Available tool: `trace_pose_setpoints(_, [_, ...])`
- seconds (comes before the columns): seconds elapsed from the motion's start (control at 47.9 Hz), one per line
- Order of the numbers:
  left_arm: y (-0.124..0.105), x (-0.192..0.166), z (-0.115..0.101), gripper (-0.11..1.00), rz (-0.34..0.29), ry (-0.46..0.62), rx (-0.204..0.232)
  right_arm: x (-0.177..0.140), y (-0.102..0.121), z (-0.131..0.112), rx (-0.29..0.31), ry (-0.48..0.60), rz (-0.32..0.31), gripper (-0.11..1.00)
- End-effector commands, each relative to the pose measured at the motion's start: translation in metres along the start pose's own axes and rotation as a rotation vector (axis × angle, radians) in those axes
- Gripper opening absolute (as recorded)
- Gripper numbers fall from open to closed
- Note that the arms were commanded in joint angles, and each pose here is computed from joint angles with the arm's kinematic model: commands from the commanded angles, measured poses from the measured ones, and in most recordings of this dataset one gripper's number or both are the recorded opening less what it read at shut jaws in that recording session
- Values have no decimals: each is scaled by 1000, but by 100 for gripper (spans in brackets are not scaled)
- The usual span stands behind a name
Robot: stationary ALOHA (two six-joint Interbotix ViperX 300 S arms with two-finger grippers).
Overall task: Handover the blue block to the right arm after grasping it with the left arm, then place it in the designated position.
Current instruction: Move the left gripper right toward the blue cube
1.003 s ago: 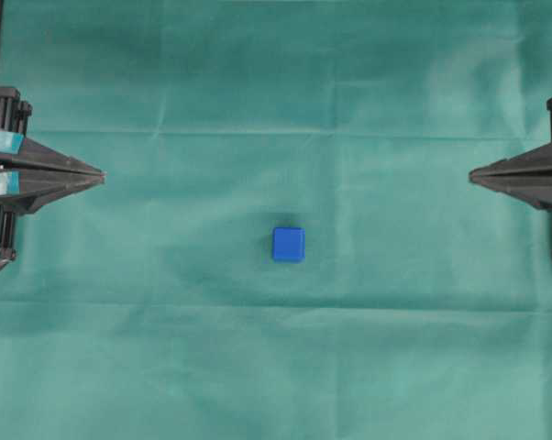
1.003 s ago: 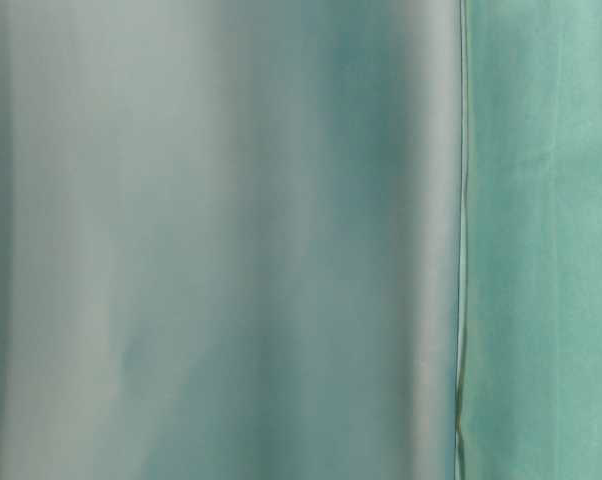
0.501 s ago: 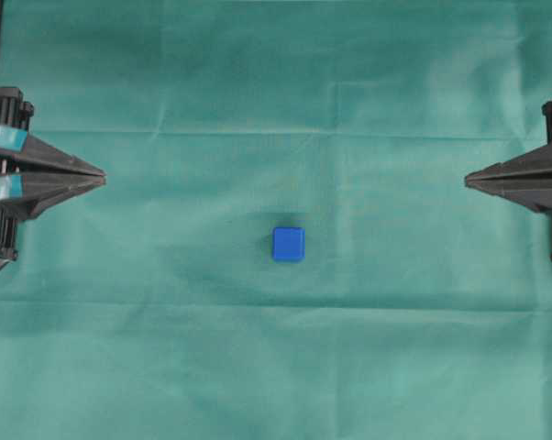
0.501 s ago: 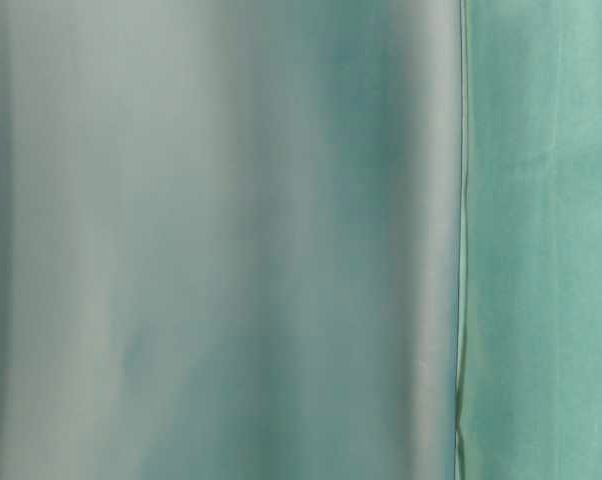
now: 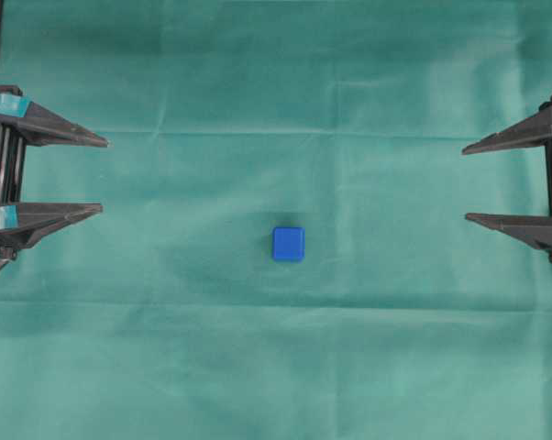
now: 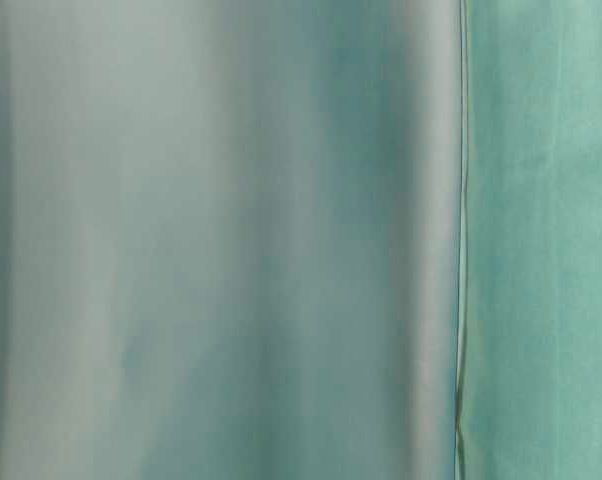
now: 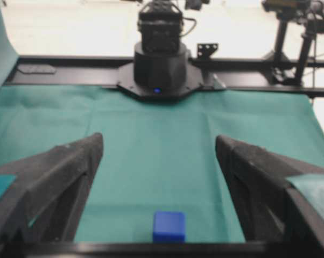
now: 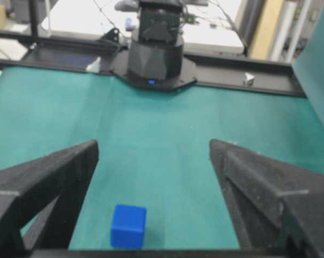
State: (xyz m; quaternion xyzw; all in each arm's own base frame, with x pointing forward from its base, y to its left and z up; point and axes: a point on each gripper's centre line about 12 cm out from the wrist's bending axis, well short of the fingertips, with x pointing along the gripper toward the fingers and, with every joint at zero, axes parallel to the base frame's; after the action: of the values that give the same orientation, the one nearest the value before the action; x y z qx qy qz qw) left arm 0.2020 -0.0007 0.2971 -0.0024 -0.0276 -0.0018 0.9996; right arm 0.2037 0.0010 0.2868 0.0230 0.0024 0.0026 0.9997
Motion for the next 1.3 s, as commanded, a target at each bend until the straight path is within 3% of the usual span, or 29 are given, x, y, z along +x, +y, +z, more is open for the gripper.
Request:
trace_pose_setpoints(0.0, [0,3,9,100,2,-23,-1,3,1,10,0,-24,2,94])
trace_pose_setpoints(0.418, [0,24,7,100,0,-2,-1,3,1,11,-6,-26,3,94])
trace_pose_setpoints(1.275, [0,147,15,100,0,57,8,4,1,9,-15,-23,5,94])
